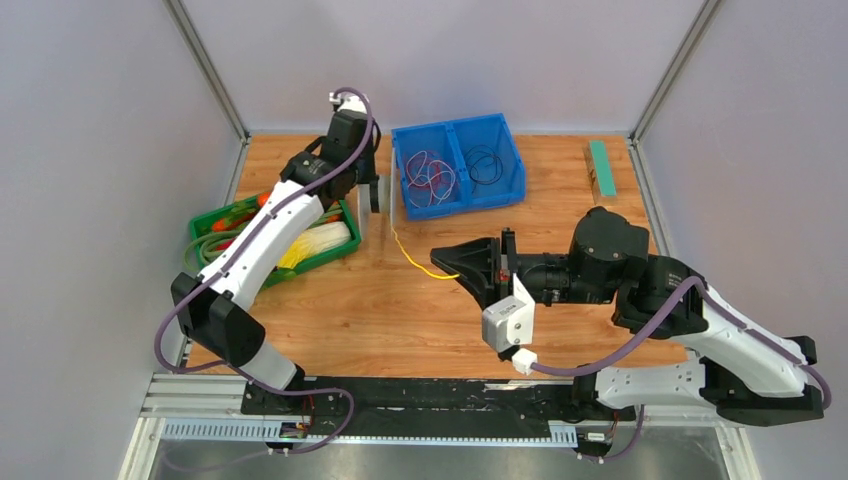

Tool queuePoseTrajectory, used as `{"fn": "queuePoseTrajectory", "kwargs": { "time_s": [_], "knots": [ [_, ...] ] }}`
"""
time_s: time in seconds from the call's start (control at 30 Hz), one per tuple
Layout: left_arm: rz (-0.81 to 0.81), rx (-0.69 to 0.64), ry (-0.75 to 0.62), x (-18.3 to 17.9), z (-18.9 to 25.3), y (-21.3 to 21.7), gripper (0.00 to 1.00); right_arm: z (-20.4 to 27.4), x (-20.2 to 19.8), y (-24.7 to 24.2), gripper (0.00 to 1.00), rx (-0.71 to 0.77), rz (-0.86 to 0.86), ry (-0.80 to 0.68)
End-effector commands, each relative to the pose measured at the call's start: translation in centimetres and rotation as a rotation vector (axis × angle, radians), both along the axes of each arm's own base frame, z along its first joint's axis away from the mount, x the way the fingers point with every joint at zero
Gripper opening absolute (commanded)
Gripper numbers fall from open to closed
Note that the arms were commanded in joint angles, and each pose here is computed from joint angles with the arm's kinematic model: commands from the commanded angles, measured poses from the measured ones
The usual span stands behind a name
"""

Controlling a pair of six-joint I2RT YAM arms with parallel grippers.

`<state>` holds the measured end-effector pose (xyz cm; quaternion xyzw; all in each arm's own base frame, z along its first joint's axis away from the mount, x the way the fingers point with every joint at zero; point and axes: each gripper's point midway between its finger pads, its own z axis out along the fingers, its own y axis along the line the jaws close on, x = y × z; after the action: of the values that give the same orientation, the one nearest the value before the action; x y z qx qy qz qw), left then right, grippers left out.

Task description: Wrap the cables

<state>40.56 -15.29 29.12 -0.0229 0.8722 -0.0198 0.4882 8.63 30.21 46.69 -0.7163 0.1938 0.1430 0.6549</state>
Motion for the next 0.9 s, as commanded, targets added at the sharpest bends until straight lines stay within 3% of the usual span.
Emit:
{"fn": "queuePoseTrajectory", "kwargs": {
  "time_s": [0.0,0.13,0.4,0.87],
  "knots": [
    [-0.068,-0.050,-0.038,-1.1,1.3,-1.9,0.00,5.7,1.3,-0.1,0.00,0.162,-0.061,-0.102],
    [-0.174,-0.116,-0.026,-2.3,1.1,-4.1,0.00,6.8,2.9,0.2,0.00,0.194,-0.096,-0.107],
    [-0.529,-0.151,-0.109,-8.2,2.0,-8.9,0.00,8.2,10.9,-1.0,0.00,0.249,-0.282,0.001],
    [-0.893,-0.251,-0.154,-15.7,2.3,-11.2,0.00,9.8,20.8,-4.9,0.00,0.325,-0.471,0.061]
  ]
}}
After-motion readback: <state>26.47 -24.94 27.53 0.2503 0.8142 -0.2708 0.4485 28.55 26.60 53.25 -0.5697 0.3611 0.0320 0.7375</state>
